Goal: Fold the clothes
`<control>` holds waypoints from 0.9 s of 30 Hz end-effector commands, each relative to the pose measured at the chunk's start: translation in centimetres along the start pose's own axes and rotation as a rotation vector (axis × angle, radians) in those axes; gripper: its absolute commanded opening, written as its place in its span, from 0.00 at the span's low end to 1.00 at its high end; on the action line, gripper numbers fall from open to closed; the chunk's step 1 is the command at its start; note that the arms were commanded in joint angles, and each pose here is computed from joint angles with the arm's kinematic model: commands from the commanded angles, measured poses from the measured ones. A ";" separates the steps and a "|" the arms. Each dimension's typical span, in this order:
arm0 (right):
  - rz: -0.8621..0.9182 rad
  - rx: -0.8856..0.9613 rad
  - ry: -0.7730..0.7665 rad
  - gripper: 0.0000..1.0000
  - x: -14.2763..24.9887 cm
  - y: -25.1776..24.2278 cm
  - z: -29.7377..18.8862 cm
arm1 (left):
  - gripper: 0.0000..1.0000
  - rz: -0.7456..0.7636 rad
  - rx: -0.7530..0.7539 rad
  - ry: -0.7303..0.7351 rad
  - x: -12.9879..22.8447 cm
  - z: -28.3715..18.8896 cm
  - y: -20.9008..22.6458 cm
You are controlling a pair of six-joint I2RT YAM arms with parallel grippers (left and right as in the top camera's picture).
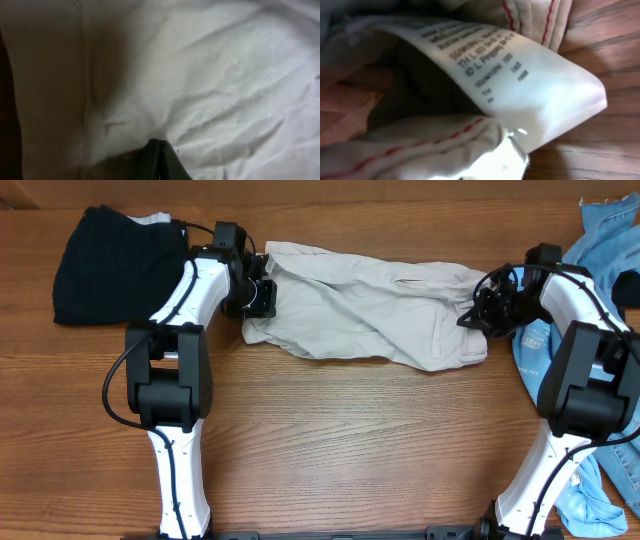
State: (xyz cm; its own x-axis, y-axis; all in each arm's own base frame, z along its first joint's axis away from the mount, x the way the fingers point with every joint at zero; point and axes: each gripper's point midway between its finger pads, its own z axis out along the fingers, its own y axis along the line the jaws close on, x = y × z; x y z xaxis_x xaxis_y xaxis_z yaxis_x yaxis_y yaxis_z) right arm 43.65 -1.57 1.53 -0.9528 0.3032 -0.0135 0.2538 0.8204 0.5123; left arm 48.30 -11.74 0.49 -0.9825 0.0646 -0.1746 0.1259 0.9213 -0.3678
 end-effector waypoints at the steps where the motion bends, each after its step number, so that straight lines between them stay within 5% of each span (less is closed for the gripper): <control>1: -0.008 -0.099 -0.010 0.04 0.1 1.0 -1.1 | 0.04 0.018 -0.018 0.063 1.9 1.2 0.1; 11: -0.156 -0.148 -0.225 0.04 -0.6 7.4 -10.8 | 0.04 0.018 -0.015 0.067 2.0 1.2 0.0; 27: -0.494 -0.154 -0.203 0.04 6.3 27.7 -0.7 | 0.04 0.054 -0.009 0.055 1.7 1.8 -1.4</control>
State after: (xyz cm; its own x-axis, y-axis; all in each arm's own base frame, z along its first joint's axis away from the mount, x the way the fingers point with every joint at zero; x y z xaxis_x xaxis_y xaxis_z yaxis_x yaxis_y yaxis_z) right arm 44.86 19.56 14.56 -0.9093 -0.0213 -0.4157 -0.2450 0.8348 0.4931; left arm 47.90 -12.58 0.44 -0.9820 0.0858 -0.1682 0.1429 0.9202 -0.3644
